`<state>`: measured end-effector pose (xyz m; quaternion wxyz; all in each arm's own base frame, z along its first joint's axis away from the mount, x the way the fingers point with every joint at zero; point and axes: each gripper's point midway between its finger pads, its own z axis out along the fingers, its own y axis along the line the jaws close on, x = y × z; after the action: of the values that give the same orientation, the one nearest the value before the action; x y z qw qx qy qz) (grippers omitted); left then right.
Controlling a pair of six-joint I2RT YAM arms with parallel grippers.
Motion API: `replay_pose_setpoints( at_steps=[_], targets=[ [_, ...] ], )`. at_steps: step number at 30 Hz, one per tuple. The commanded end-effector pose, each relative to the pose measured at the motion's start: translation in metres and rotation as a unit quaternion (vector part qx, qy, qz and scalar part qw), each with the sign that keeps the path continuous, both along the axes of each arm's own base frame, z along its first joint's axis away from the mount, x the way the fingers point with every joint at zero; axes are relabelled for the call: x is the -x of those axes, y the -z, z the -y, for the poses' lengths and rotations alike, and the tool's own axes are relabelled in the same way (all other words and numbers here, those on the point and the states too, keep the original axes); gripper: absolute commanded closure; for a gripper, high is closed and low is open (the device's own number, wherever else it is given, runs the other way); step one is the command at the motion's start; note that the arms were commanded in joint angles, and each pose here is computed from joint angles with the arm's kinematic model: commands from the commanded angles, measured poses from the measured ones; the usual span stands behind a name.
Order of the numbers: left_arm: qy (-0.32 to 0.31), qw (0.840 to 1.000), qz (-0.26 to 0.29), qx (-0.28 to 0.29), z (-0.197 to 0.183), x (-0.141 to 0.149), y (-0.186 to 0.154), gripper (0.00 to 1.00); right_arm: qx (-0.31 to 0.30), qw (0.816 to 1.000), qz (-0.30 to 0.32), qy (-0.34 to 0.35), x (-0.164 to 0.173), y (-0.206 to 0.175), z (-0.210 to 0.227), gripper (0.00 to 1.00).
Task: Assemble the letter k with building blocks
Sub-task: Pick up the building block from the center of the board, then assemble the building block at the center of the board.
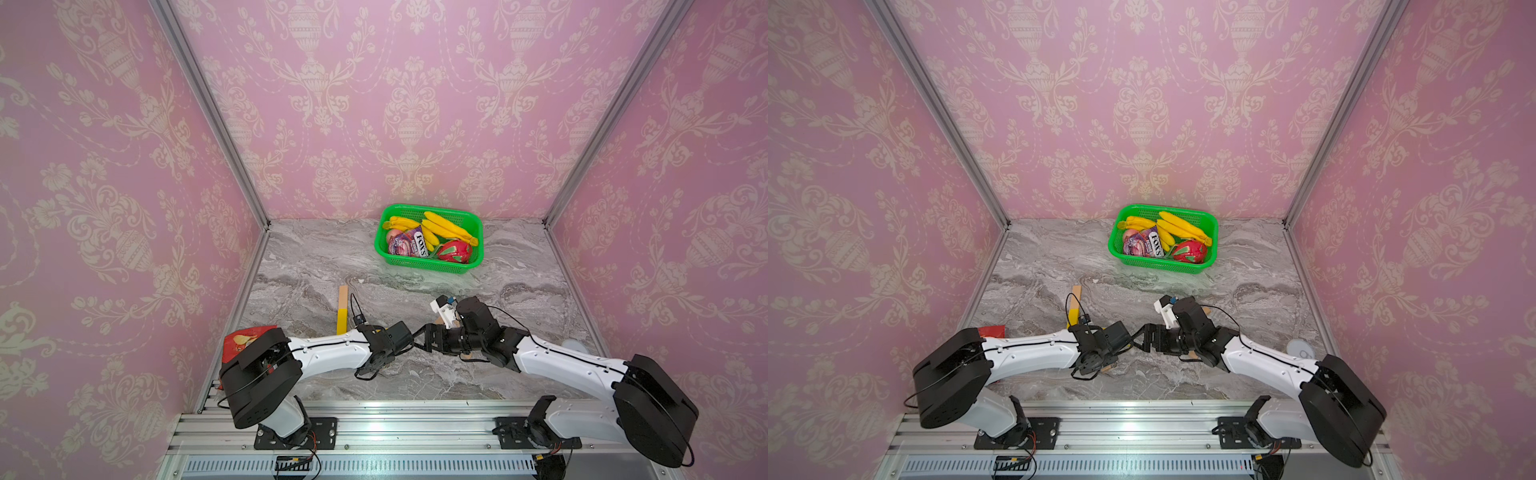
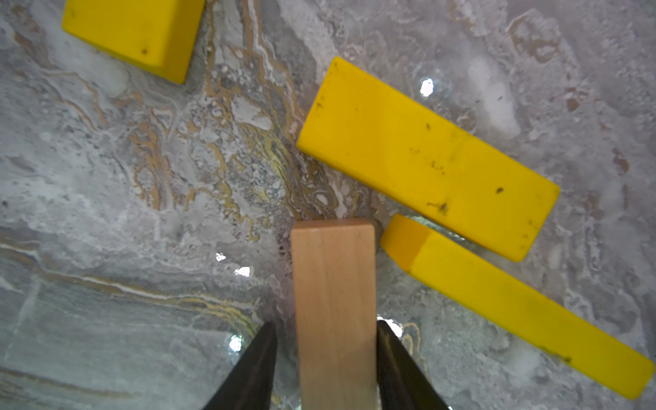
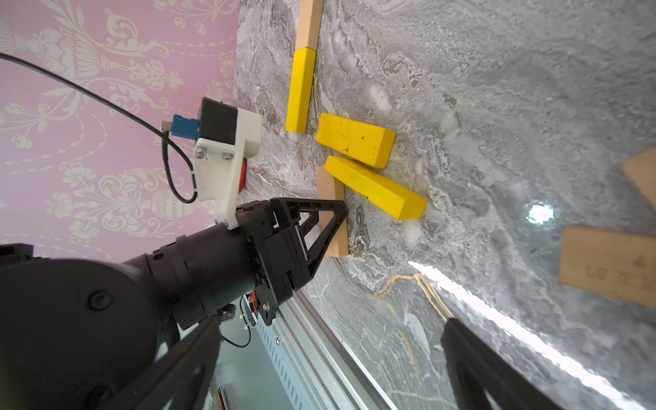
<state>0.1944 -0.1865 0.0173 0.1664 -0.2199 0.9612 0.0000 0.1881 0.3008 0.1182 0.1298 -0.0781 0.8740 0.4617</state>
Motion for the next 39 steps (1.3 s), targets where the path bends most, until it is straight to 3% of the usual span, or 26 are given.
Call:
replay_pose_setpoints(
  at_steps=[1, 13, 22, 27, 30, 39],
  targets=[
    [-0.002, 1.000, -0.006, -0.026, -0.009, 0.005, -0.001, 0.58, 0.000, 1.000, -0.002, -0.007, 0.000, 0.004, 0.000, 0.00],
    [0.015, 0.997, -0.011, -0.079, -0.044, 0.021, -0.015, 0.82, 0.000, 1.000, -0.011, -0.012, 0.000, 0.000, -0.003, 0.00],
    [0.115, 0.989, -0.011, -0.089, -0.056, 0.024, -0.056, 0.83, 0.006, 0.999, -0.002, 0.034, -0.018, -0.006, -0.003, 0.00],
    [0.179, 0.983, -0.015, -0.041, -0.056, 0.020, -0.070, 0.82, -0.030, 0.998, -0.003, 0.062, -0.030, -0.020, -0.011, 0.00],
    [0.196, 0.980, -0.018, -0.022, -0.064, 0.015, -0.072, 0.82, -0.062, 0.996, -0.011, 0.058, -0.035, -0.027, -0.024, 0.00],
    [0.221, 0.974, -0.039, -0.024, -0.069, 0.012, -0.053, 0.82, -0.070, 0.995, -0.034, 0.066, -0.046, -0.007, -0.049, 0.00]
  ],
)
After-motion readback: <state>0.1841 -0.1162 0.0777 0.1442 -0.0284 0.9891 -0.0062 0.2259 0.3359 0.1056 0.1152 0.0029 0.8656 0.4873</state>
